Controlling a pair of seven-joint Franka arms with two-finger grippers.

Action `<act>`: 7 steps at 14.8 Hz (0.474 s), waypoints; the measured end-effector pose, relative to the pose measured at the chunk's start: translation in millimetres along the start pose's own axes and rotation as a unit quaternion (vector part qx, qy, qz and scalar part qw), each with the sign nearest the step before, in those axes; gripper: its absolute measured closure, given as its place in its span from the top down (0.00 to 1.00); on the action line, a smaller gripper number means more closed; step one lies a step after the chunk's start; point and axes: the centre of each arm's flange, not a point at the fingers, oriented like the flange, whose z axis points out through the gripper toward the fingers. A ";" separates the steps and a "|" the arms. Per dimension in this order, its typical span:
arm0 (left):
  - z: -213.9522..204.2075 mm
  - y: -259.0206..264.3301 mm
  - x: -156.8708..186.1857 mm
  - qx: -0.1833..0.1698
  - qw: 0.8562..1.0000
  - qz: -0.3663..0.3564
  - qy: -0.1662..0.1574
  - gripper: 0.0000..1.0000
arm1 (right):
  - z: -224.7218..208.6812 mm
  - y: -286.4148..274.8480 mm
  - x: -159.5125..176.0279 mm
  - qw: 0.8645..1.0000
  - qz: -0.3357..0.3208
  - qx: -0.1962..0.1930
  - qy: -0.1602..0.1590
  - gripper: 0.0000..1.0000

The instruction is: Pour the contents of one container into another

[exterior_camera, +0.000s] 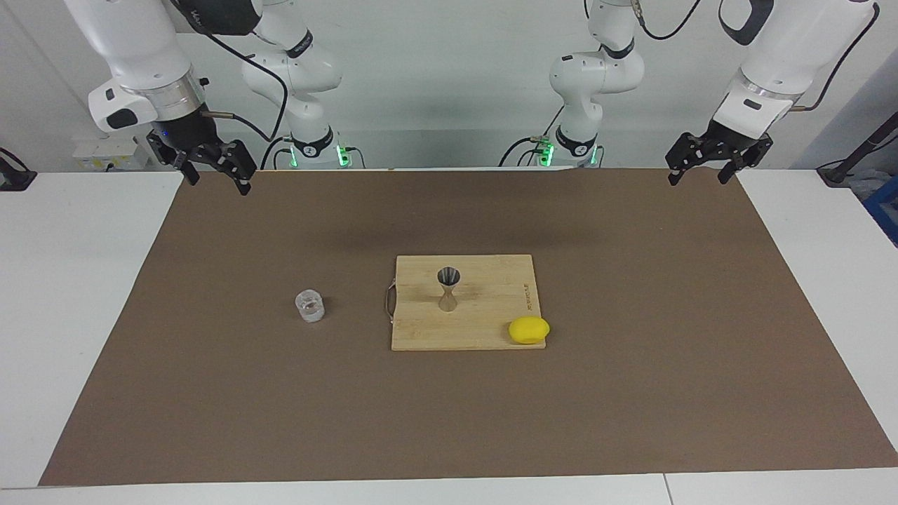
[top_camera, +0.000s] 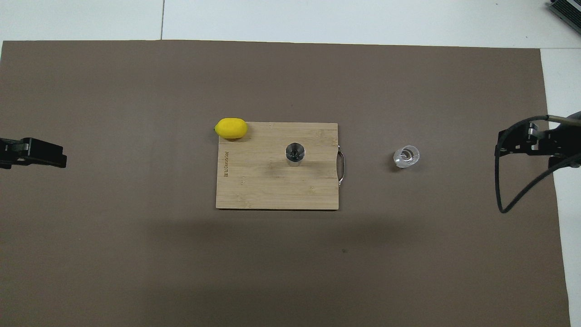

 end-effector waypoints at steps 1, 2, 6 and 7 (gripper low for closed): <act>0.0 0.0 0.0 0.000 1.000 0.000 0.000 1.00 | 0.9 -1.9 0.2 1.000 -0.002 0.000 0.000 1.00; 0.0 0.0 0.0 0.000 1.000 0.000 0.000 1.00 | 1.0 -3.4 0.3 1.000 -0.004 0.000 0.001 1.00; 0.0 0.3 0.0 0.000 1.000 0.000 0.000 1.00 | -6.2 -1.0 2.1 0.999 -0.031 0.002 0.009 1.00; 0.0 1.0 0.0 0.000 1.000 0.001 0.000 1.00 | -11.2 2.4 2.4 0.999 -0.038 0.002 0.011 1.00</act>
